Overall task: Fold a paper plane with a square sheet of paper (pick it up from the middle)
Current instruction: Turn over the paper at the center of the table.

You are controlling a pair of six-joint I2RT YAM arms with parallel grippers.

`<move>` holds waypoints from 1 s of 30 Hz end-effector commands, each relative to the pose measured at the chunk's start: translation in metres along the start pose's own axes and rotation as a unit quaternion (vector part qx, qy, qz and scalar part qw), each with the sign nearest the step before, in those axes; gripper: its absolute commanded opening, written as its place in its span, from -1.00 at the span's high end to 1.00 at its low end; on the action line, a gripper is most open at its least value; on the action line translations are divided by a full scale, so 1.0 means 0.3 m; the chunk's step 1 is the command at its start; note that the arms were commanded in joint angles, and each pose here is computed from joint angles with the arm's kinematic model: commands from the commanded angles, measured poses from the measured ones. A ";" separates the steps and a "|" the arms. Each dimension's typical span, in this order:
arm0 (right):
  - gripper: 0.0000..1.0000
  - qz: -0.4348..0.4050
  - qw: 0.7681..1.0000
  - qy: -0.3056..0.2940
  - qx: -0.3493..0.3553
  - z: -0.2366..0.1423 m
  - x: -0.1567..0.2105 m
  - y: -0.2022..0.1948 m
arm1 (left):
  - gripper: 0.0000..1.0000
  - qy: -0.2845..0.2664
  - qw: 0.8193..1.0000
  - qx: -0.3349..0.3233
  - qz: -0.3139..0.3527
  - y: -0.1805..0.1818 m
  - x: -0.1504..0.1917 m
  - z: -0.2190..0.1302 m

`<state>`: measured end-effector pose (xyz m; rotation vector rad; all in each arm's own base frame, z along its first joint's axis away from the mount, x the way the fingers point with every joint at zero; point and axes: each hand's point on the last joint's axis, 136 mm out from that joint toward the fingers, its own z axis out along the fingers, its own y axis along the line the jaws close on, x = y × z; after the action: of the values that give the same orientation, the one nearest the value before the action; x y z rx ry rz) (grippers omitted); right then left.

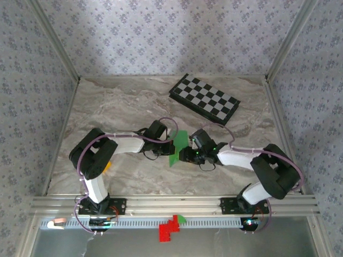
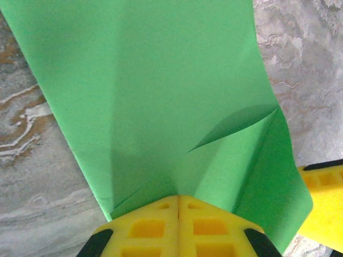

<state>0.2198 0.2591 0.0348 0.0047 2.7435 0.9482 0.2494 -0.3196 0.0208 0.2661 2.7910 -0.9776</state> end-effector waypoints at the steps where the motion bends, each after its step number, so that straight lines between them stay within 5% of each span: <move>1: 0.11 0.015 0.999 -0.019 -0.038 -0.031 -0.013 0.040 | 1.00 0.038 0.998 -0.040 -0.012 0.086 0.077 0.026; 12: 0.15 0.037 0.998 -0.035 -0.043 -0.042 -0.004 0.012 | 1.00 0.038 0.998 -0.039 -0.010 0.082 0.075 0.024; 23: 0.73 0.055 0.996 -0.061 -0.017 -0.031 -0.002 -0.036 | 0.97 0.037 0.999 -0.036 -0.008 0.060 0.068 0.027; 30: 1.00 0.026 0.998 -0.041 0.028 -0.045 0.003 -0.078 | 0.52 0.000 1.000 0.005 0.000 -0.065 -0.030 -0.032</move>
<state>0.2160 0.2421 0.0296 0.1736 2.6800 0.9577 0.2494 -0.3238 0.0258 0.2689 2.7978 -0.9783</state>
